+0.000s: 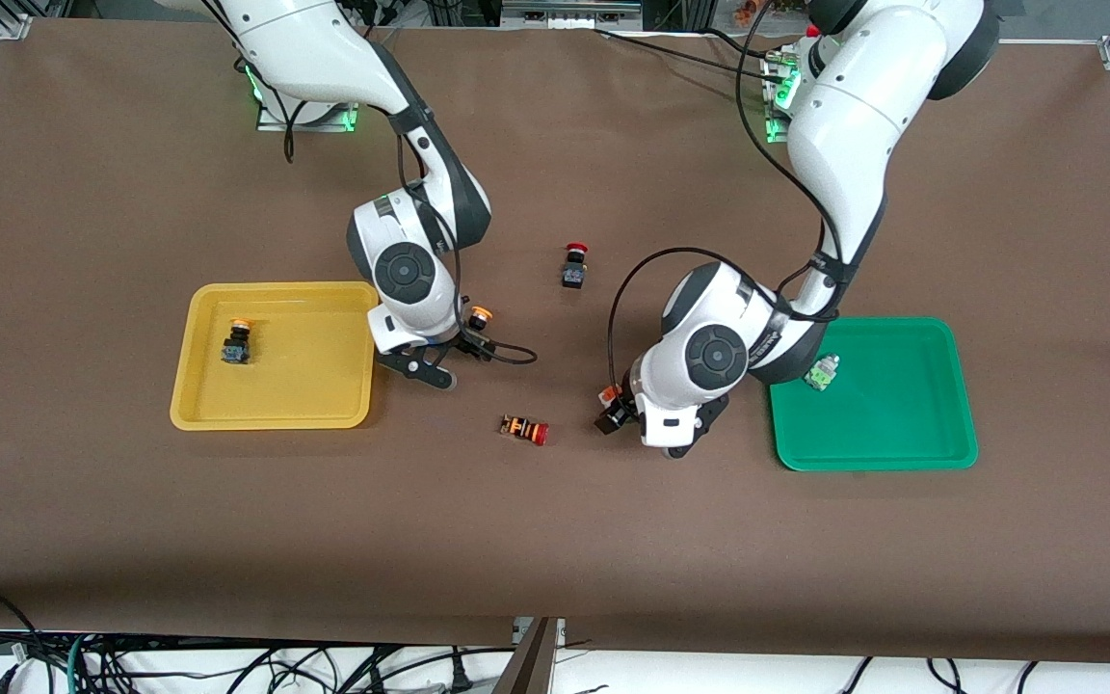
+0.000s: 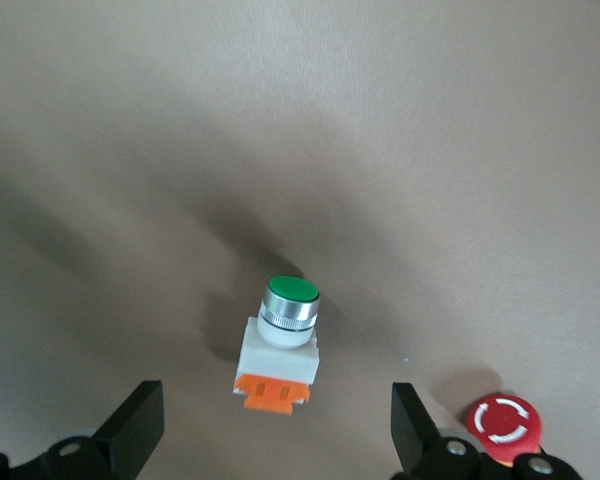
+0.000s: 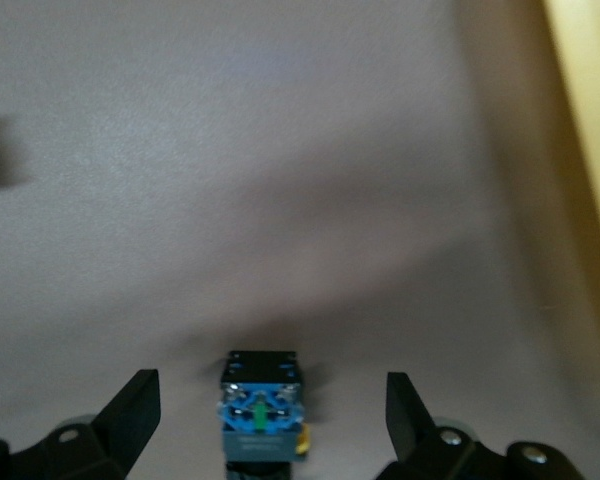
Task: Place green and yellow buttons in trays
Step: 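Carry the black button toward the yellow tray while the left gripper grasps, then lower and release the buttons into the yellow and green trays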
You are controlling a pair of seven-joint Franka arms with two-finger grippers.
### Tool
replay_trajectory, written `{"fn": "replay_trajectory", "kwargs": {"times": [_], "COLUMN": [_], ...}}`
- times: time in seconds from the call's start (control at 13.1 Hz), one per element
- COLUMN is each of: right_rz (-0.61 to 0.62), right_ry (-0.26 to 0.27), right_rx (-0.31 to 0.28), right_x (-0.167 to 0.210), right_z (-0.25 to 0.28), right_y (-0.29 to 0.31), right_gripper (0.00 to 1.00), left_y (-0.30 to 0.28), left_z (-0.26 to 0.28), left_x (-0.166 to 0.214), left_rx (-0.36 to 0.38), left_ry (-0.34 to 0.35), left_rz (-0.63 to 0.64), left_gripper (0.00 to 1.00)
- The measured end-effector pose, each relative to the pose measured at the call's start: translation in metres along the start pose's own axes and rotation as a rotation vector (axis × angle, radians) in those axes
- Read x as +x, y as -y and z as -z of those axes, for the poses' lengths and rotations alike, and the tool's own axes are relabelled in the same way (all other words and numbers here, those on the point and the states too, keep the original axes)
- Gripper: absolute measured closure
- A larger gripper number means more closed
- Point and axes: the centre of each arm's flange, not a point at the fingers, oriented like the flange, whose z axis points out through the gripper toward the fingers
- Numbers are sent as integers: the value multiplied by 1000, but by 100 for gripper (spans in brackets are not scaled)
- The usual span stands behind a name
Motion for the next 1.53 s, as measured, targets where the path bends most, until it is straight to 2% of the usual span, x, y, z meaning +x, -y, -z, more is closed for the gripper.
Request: {"fn": "replay_trajectory", "kwargs": {"times": [0.23,0.31,0.46,0.61,0.76,0.84,1.07,1.3,1.53], "right_rz": [-1,3,8,13,51,82,188,297,376], "right_ry": [6,9,11,9,2,4,56,94,129], "right_rx": [-6,-11,-15,-13,-5,-9,-42,-73,-101], "right_x": [-8,-11,-12,-12,-8,-1,46,102,131], "right_z": [-17,-21,-24,-23,-16,-9,25,36,23], "right_y": [5,6,6,7,9,7,-28,-87,-133], "right_gripper": [0,9,37,58,59,59,59,59,59], "left_y": [1,1,1,1,2,1,0,14,47], "left_z": [-22,-29,-36,-35,-35,-34,-18,32,95], "left_x": [-4,-6,-9,-5,-3,-3,2,26,74], "left_rx": [10,16,19,19,19,17,33,140,235], "left_ry": [-2,-11,-21,-27,-32,-33,-37,-9,37], "left_rz": [-9,-19,-32,-28,-28,-29,-54,-174,-366], "left_gripper": [0,0,4,27,52,58,58,58,58]}}
